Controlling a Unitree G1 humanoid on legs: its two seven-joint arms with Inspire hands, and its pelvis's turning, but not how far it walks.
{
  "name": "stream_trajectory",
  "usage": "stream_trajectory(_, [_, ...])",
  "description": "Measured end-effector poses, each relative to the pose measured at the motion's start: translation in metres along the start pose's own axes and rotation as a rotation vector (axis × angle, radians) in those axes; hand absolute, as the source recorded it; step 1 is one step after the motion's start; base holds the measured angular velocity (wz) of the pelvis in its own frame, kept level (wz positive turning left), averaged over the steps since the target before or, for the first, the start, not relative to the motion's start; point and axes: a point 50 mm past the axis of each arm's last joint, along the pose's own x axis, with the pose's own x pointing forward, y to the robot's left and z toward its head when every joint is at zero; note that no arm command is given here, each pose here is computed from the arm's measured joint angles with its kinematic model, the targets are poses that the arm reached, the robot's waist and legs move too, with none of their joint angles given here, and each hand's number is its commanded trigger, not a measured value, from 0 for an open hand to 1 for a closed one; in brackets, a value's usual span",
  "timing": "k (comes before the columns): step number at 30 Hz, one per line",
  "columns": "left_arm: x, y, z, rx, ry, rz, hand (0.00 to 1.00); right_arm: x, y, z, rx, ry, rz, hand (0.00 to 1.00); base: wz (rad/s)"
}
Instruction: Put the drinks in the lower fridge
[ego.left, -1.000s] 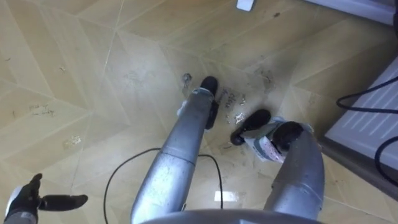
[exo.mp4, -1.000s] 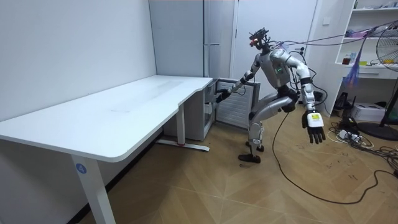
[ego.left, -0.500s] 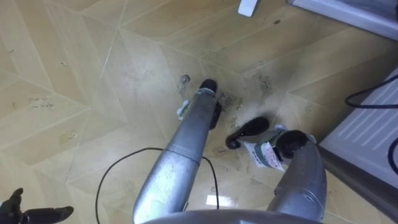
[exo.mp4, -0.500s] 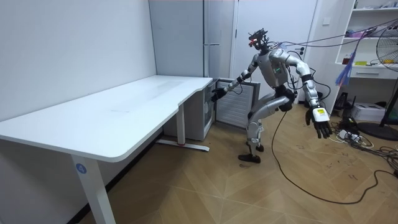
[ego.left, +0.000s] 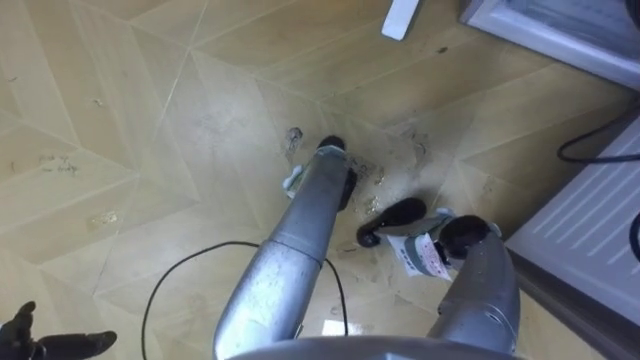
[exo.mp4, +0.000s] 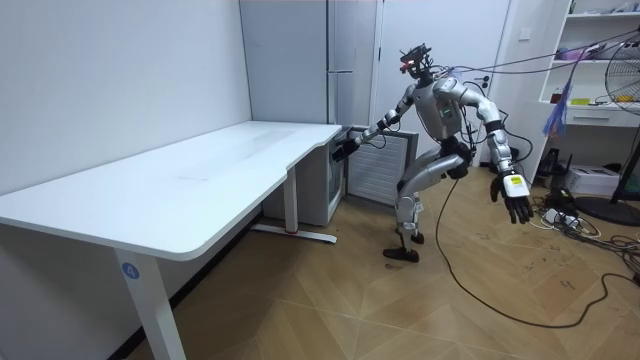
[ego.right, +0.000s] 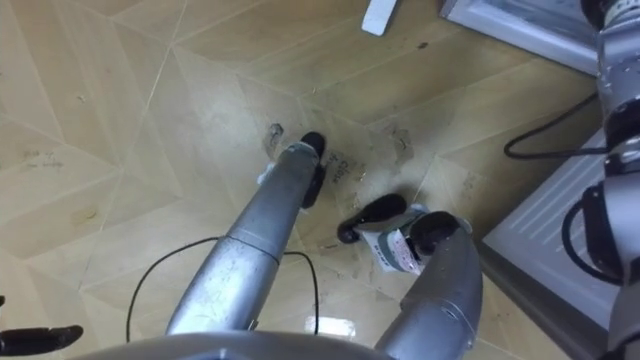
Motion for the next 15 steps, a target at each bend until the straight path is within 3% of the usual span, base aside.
stream_trajectory(15, [0.001, 0.009, -0.002, -0.011, -0.006, 0.06, 0.0, -0.002, 0.001, -0.016, -0.091, 0.108, 0.004, 0.0, -0.01])
